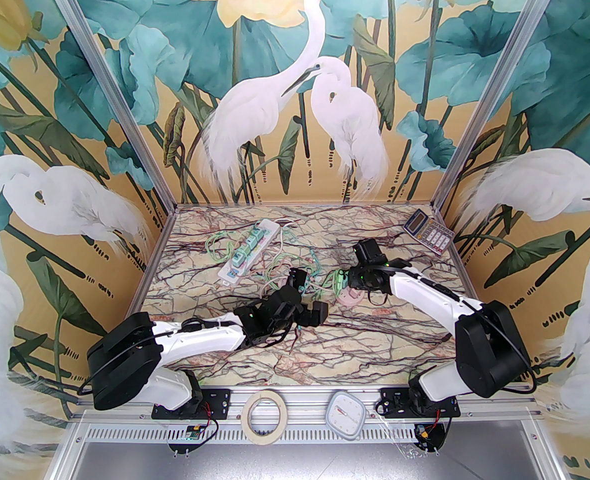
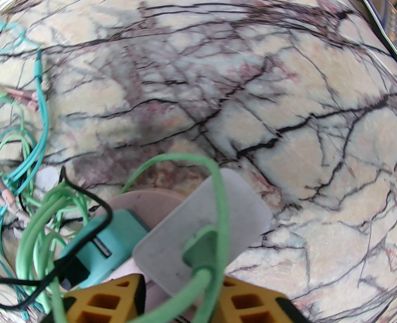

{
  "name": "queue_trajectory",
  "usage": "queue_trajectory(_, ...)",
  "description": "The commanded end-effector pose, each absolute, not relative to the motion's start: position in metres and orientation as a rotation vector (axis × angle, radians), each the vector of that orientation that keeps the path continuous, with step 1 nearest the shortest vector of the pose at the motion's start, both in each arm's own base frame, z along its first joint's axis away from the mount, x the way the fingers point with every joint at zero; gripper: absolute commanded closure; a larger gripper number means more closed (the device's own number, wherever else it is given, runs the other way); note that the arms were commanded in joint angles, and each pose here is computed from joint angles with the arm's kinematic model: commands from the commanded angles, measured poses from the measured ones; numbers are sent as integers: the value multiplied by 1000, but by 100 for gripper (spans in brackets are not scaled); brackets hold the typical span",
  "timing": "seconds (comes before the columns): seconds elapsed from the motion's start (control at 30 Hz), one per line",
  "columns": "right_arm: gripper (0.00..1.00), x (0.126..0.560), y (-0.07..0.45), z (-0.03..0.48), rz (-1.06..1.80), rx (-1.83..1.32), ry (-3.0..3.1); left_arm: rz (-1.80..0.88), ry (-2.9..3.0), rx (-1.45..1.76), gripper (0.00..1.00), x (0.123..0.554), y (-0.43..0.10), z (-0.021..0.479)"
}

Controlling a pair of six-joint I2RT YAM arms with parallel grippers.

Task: Pull the plug off the socket

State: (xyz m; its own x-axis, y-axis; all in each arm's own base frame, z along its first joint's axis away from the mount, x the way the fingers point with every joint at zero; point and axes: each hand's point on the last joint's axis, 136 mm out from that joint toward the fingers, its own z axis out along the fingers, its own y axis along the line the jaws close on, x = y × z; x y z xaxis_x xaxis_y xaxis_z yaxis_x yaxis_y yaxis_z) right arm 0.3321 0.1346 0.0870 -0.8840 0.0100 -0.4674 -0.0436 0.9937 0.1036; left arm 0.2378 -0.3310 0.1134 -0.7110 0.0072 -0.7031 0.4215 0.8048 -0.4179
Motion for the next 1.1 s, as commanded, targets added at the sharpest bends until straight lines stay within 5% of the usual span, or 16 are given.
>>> queue_trajectory(0.0,58,334,133,94,89,-3,2659,-729,2247,342,1,233,-334,123)
queue_trajectory(0.27,43,311,123,89,71,427,2652,-745,2233,328,0,233,-335,118)
queue_trajectory(0.47,54,308,128,72,93,579,2679,-755,2228,320,0,231,-332,119)
queue_trajectory(0.7,47,302,131,56,122,648,2701,-766,2210,317,1,230,-330,125)
queue_trajectory(1.07,65,314,140,60,135,474,2697,-764,2214,388,7,228,-353,122)
